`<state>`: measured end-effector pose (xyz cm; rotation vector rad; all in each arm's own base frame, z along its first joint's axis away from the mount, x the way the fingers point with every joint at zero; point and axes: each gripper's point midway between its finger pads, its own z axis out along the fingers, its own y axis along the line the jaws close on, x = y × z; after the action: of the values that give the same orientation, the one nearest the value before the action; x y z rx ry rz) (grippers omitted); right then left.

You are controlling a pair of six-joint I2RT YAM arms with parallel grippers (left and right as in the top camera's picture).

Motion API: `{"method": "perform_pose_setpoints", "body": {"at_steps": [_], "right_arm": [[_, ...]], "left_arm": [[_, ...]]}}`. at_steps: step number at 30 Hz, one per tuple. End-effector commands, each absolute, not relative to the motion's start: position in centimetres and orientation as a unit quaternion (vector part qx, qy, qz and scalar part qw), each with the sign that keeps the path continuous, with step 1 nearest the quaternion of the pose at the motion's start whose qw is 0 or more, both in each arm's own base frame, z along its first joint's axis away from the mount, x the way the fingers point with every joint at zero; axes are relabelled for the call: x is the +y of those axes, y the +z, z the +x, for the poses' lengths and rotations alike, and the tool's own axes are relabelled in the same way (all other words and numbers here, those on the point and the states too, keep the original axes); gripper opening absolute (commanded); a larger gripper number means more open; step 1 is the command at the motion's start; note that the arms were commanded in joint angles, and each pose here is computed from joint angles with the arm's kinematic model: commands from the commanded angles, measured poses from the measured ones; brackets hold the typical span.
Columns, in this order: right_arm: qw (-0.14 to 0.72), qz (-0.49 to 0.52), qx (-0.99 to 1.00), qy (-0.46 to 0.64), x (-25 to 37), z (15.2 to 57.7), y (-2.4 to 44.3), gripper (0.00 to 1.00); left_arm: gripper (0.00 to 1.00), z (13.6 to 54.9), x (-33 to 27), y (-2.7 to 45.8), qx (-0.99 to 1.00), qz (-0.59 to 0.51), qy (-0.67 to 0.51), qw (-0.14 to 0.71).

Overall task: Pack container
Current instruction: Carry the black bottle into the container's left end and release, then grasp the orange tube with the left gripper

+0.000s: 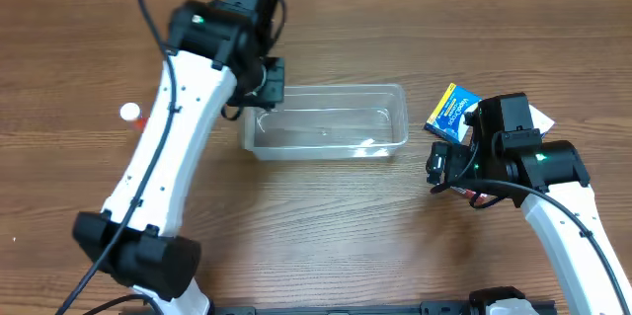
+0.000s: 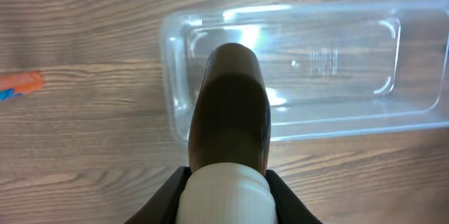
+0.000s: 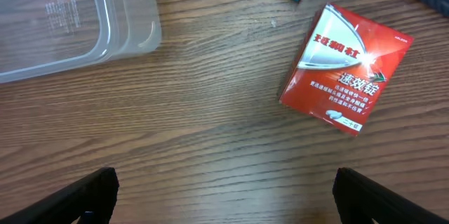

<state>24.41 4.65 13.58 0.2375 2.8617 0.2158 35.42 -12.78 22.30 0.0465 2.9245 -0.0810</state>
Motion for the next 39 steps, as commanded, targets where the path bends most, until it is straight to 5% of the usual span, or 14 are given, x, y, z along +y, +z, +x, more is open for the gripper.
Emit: {"method": "perform_pose_setpoints", "body": {"at_steps": [1,13,15,16,20,22,26,29,33,39], "right_arm": [[0.147,0.080,0.983,0.073,4.5,25.0,14.6,1.00],[0.145,0.080,0.984,0.072,4.5,24.8,14.5,1.00],[0.145,0.080,0.984,0.072,4.5,24.8,14.5,1.00],[0.145,0.080,0.984,0.072,4.5,24.8,14.5,1.00],[0.144,0.080,0.984,0.072,4.5,24.8,14.5,1.00],[0.144,0.080,0.984,0.072,4.5,24.8,14.5,1.00],[0.144,0.080,0.984,0.072,4.5,24.8,14.5,1.00],[0.144,0.080,0.984,0.072,4.5,24.8,14.5,1.00],[0.145,0.080,0.984,0.072,4.5,24.8,14.5,1.00],[0.144,0.081,0.984,0.072,4.5,24.8,14.5,1.00]], "left_arm": [[0.08,35.7,-12.1,17.3,0.998,-0.002,0.011,0.063],[0.16,38.1,-12.6,6.4,1.000,-0.021,0.009,-0.015],[0.52,38.2,-12.6,6.7,1.000,-0.021,0.008,-0.013],[0.60,38.2,-12.6,7.1,1.000,-0.021,0.008,-0.013],[0.64,38.8,-12.6,16.2,0.998,-0.018,-0.013,0.062],[1.00,38.0,-10.9,22.2,0.992,-0.025,0.001,0.127],[1.00,33.5,-3.5,30.3,0.971,-0.118,0.016,0.207],[1.00,32.1,2.6,31.1,0.956,-0.206,0.030,0.205],[1.00,32.4,9.6,27.0,0.939,-0.308,0.038,0.149],[1.00,35.2,12.0,17.3,0.948,-0.315,0.025,0.026]]}}
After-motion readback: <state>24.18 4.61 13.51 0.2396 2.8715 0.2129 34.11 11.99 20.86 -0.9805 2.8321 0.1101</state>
